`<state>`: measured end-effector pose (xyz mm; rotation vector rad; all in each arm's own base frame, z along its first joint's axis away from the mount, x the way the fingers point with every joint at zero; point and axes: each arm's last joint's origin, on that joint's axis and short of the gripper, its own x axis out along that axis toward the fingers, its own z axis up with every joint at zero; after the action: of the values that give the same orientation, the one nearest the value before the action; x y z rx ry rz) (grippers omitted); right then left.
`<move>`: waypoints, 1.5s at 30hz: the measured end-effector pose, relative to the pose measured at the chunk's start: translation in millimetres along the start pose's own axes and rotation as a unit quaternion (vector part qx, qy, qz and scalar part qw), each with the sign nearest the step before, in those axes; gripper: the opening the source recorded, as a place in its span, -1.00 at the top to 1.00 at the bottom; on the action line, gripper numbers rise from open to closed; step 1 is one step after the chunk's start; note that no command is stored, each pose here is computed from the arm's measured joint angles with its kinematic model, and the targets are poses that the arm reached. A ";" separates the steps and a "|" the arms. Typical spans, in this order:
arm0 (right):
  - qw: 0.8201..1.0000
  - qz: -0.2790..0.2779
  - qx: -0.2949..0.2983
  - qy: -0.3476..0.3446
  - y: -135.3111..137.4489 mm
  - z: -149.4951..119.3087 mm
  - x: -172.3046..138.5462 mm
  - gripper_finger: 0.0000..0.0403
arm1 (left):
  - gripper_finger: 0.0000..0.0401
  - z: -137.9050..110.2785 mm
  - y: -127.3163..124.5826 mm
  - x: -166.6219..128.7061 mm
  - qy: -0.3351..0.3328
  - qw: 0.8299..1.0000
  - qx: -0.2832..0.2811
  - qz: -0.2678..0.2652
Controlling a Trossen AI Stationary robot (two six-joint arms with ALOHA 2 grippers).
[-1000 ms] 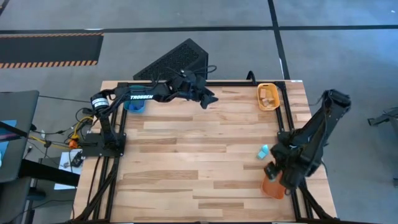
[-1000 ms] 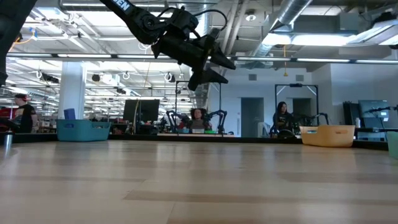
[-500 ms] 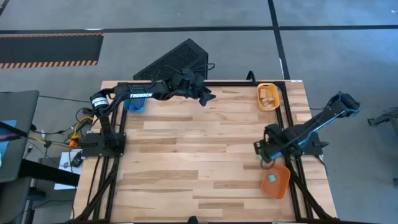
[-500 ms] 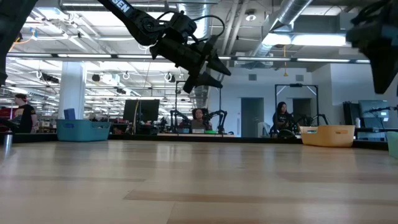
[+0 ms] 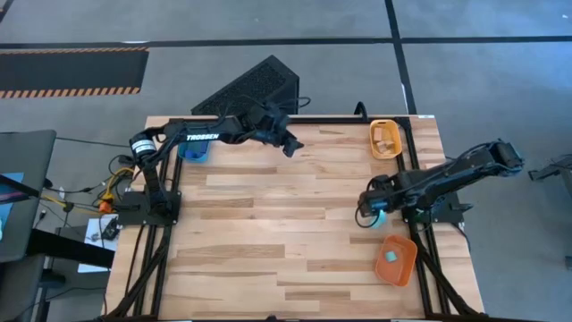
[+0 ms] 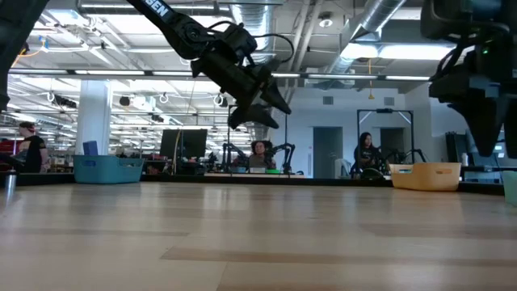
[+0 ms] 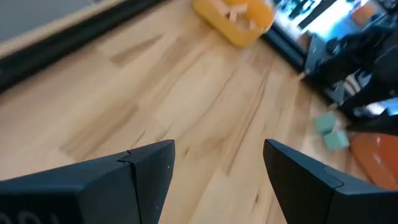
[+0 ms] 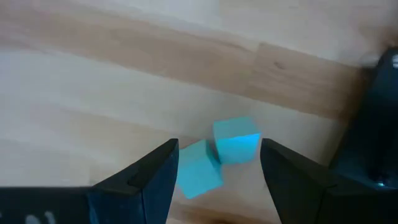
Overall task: Sort & place blocks by color
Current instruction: Put the top light blue block into the orange bin
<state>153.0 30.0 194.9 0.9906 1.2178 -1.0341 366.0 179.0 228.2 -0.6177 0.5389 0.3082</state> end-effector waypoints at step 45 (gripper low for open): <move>0.995 -0.054 -0.073 0.044 30.6 -0.9 40.6 0.39 | -0.15 -53.1 -47.5 9.3 0.146 0.987 0.058 0.032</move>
<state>184.8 35.2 155.6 0.8726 1.4123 -0.9770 373.6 110.3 208.6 -0.5369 0.8542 0.2459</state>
